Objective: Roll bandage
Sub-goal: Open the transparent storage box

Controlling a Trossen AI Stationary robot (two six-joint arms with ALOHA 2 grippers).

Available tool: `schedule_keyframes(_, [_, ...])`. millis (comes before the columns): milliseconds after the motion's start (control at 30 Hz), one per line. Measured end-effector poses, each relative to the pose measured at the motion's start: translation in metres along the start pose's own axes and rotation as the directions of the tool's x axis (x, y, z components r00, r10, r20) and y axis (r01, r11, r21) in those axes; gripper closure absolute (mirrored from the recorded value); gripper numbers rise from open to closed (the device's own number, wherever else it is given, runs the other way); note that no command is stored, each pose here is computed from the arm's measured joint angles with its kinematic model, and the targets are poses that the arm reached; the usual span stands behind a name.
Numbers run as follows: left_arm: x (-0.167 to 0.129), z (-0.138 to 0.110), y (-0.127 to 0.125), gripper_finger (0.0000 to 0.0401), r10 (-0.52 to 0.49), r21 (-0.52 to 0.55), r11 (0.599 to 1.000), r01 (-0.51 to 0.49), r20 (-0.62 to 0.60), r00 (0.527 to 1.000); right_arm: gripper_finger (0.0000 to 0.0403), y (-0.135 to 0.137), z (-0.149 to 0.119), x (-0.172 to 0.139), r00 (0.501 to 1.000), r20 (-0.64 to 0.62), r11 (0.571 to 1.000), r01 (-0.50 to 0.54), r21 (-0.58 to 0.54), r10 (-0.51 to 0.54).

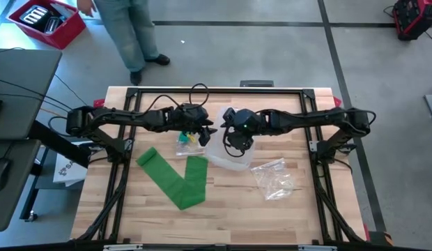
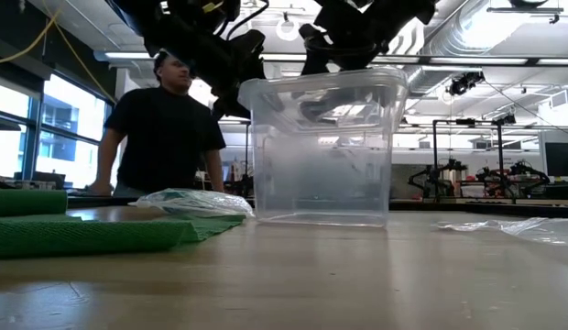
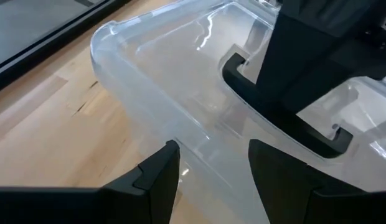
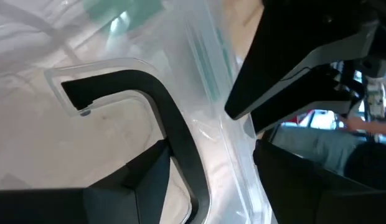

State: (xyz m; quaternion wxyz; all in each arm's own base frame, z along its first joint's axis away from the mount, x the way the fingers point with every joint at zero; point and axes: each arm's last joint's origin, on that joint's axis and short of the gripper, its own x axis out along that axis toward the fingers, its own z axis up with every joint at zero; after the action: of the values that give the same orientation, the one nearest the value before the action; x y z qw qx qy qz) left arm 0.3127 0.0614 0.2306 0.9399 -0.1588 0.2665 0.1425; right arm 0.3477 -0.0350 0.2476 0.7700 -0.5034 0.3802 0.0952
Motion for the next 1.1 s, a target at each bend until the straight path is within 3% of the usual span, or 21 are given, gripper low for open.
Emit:
schedule_keyframes(400, [0.0, -0.002, 0.001, 0.0217, 0.006, -0.004, 1.0, -0.007, -0.018, 1.0, 0.0182, -0.005, 0.004, -0.011, 0.996, -0.044, 0.98, 0.089, 0.176, -0.083])
schedule_keyframes(833, [-0.021, 0.016, -0.003, 0.0217, -0.007, 0.015, 1.0, 0.007, 0.008, 1.0, 0.0183, -0.007, 0.004, -0.012, 0.993, -0.05, 0.973, 0.119, 0.199, -0.111])
schedule_keyframes(1100, [-0.012, 0.014, 0.001, 0.0217, 0.012, 0.028, 1.0, -0.012, 0.002, 1.0, 0.0183, -0.007, 0.003, -0.012, 0.992, -0.06, 0.977, 0.122, 0.175, -0.113])
